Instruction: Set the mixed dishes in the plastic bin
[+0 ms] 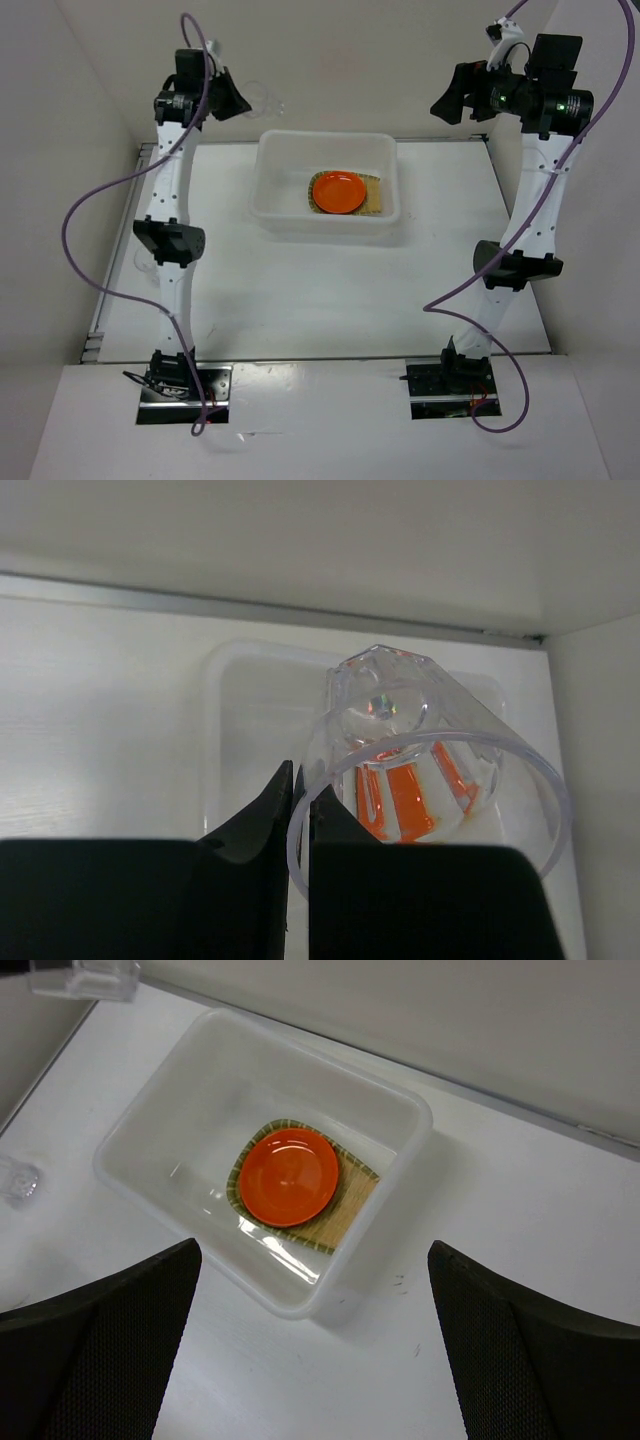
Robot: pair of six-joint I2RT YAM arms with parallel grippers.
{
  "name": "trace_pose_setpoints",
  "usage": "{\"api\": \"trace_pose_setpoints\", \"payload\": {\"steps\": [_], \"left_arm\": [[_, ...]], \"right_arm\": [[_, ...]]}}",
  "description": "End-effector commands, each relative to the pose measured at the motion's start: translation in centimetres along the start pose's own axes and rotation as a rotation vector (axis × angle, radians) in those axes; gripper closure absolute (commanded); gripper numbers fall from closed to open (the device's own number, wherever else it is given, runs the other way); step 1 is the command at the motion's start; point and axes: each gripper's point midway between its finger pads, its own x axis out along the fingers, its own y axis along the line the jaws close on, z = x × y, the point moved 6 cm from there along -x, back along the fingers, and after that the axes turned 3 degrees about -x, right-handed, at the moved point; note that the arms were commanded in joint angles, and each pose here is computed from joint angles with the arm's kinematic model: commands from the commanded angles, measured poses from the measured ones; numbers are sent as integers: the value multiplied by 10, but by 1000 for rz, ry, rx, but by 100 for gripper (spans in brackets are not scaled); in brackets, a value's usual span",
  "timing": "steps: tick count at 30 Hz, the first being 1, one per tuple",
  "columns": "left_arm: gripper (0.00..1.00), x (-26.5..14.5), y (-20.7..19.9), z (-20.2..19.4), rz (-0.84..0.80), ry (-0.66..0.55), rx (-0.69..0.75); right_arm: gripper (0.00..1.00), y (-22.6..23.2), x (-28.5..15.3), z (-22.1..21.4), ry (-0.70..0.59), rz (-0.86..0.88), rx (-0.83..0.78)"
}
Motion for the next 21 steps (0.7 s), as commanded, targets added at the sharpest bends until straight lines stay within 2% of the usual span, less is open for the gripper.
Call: {"api": "trace_pose_setpoints", "payload": {"steps": [1, 7, 14, 21], "left_arm": [[100, 1, 20, -30, 164, 103, 23], [100, 39, 5, -74, 206, 164, 95], [100, 79, 9, -135, 334, 251, 155], [100, 101, 9, -178, 445, 277, 203]], "right_arm": [[1, 7, -13, 8, -35, -6, -8], [1, 5, -13, 5, -18, -23, 2], [1, 5, -22, 8, -32, -45, -5], [1, 4, -30, 11, -47, -75, -14]]}}
